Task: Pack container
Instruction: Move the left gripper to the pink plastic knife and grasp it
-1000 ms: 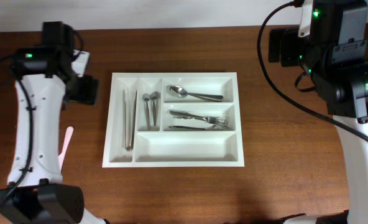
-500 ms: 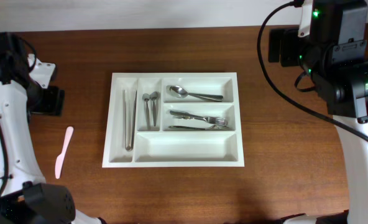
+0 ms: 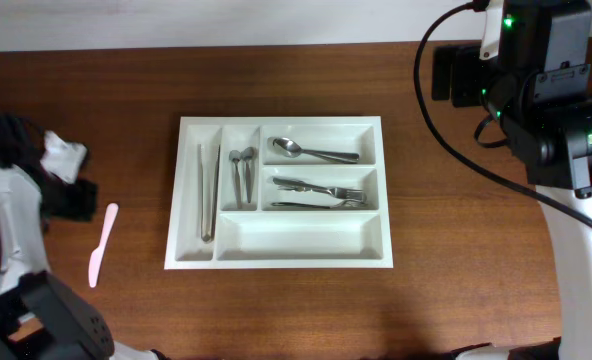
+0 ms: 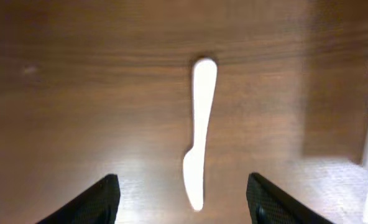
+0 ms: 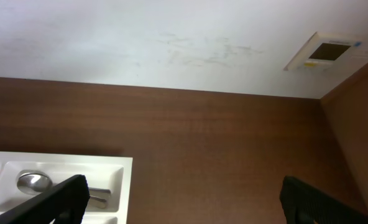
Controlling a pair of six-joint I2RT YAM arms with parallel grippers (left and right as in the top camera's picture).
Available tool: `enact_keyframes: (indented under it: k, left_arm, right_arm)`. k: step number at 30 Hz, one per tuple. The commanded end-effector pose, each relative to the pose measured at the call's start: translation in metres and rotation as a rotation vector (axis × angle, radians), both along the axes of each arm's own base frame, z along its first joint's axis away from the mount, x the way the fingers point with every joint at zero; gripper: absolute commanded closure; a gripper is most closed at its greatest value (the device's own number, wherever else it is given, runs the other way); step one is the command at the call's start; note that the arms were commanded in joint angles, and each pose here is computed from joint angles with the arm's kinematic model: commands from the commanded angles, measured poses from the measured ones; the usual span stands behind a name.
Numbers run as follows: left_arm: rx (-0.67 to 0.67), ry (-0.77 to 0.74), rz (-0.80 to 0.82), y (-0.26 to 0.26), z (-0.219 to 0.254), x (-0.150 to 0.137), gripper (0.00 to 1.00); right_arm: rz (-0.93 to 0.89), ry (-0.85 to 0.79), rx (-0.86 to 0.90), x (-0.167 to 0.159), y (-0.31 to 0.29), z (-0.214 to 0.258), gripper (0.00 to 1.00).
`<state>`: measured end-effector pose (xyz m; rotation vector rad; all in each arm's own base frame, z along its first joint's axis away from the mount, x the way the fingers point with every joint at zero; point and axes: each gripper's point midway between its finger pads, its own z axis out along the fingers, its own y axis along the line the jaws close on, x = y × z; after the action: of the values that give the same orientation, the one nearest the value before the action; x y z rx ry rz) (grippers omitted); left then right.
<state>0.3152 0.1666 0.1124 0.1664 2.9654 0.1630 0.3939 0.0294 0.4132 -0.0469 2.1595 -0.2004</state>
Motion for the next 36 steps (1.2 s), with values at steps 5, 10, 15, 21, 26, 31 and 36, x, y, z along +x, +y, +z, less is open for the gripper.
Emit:
enact_keyframes:
  k: [5,10,15,21,26,31,36]
  left_arm:
    - [-0.027,-0.008,-0.069,-0.014,-0.05,-0.005,0.33]
    - [0.012,0.019,-0.055,-0.008,-0.076,-0.015,0.36]
    - [0.015,0.047,-0.047,-0.004,-0.099,-0.018,0.36]
    - [-0.004,0.079,-0.048,-0.005,-0.118,-0.019,0.42]
    - [-0.025,0.118,-0.048,-0.007,-0.132,-0.024,0.5]
    - [-0.03,0.126,-0.048,-0.008,-0.134,-0.025,0.67]
    - [-0.039,0.142,-0.044,-0.01,-0.134,-0.029,0.93]
  right_arm:
    - [-0.023,-0.013,0.005,0.0,-0.004,0.004,0.02]
    - [-0.023,-0.013,0.005,0.0,-0.004,0.004,0.01]
    - [-0.023,-0.014,0.005,0.0,-0.004,0.004,0.01]
    - [-0.023,-0.014,0.005,0.0,-0.004,0.004,0.01]
    - [-0.023,-0.013,0.005,0.0,-0.004,0.004,0.01]
    - [-0.023,-0.013,0.005,0.0,-0.004,0.004,0.01]
    - [-0.023,-0.013,0.005,0.0,-0.004,0.004,0.01]
